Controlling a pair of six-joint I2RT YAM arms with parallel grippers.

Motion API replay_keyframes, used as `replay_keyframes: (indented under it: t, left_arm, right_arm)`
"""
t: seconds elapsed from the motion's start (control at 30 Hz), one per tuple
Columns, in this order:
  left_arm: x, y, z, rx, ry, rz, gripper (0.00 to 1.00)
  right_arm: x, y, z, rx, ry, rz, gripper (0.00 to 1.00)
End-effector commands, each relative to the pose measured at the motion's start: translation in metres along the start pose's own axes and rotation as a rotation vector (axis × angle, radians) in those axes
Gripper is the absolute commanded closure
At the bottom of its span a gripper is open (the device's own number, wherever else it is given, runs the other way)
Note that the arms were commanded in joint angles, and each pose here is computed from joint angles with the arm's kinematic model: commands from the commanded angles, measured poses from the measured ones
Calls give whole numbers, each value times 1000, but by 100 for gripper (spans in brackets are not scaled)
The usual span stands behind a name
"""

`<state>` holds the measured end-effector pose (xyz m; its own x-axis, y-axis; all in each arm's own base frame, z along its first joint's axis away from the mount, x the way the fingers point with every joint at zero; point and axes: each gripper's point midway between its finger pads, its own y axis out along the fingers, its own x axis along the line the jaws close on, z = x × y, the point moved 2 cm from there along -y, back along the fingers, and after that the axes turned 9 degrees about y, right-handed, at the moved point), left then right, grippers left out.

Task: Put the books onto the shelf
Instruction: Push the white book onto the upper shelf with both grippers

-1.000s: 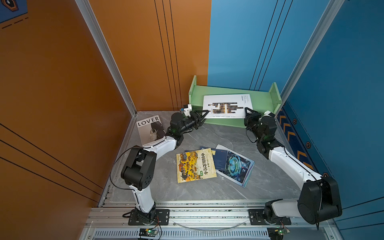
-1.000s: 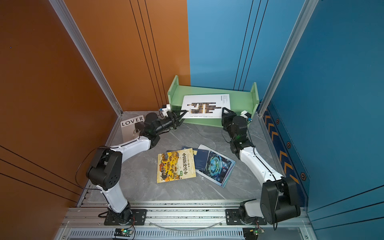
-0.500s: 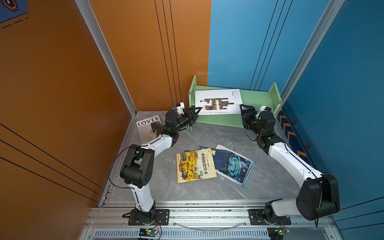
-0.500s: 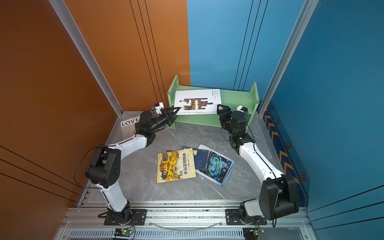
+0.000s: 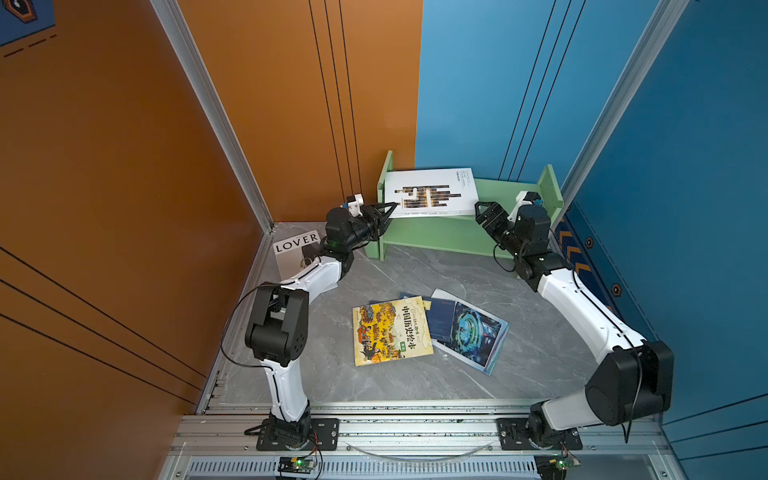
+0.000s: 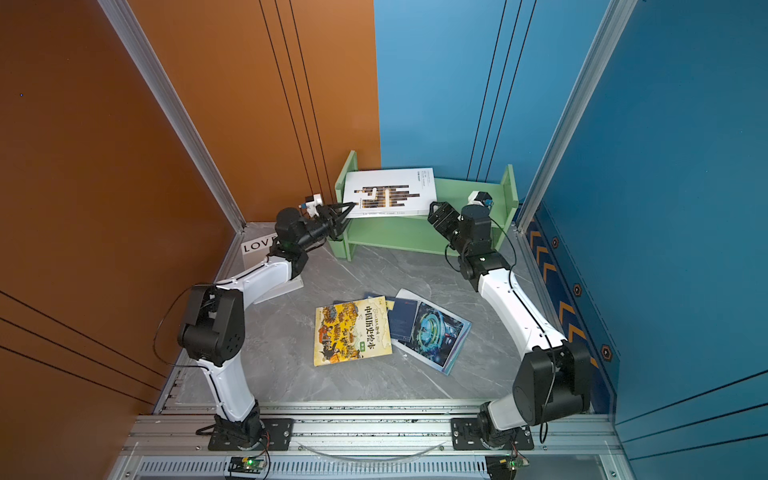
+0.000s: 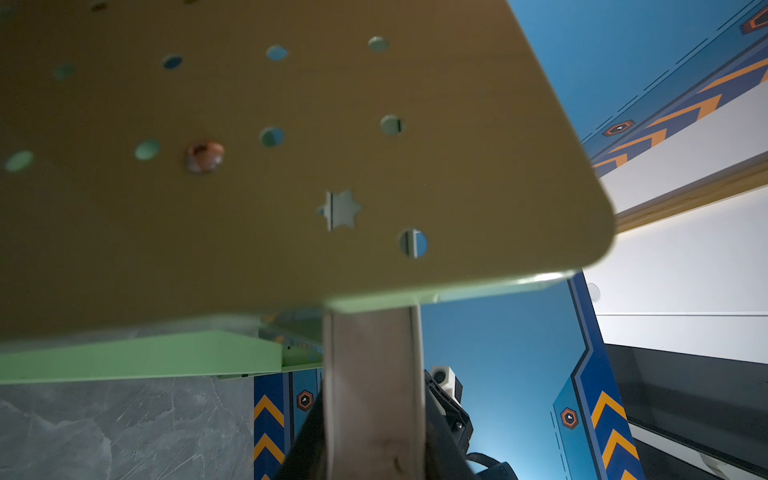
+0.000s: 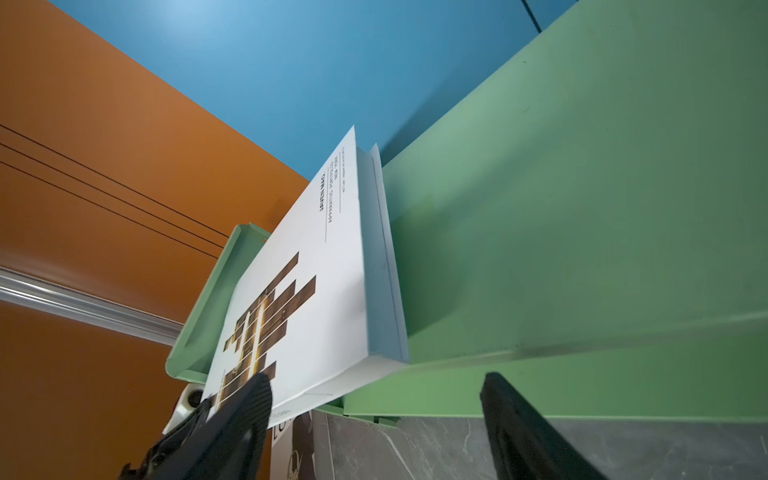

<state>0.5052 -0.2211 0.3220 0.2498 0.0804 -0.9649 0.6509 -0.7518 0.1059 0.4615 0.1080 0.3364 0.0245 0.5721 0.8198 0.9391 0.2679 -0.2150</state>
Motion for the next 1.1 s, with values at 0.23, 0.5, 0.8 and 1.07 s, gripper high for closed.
replay_keyframes:
  t: [0.23, 0.5, 0.8, 1.07]
  left_arm:
    - [-13, 8, -5, 62, 55, -9, 76]
    - [-15, 9, -3, 91, 80, -42, 75]
    - [-8, 12, -6, 73, 77, -67, 64]
    - [0, 3, -10, 4, 81, -109, 28]
  right_arm:
    - [7, 28, 2, 36, -148, -60, 18]
    - [21, 14, -1, 26, -242, -84, 13]
    - [20, 13, 14, 51, -270, -48, 14]
    - [9, 14, 15, 33, -242, 28, 16]
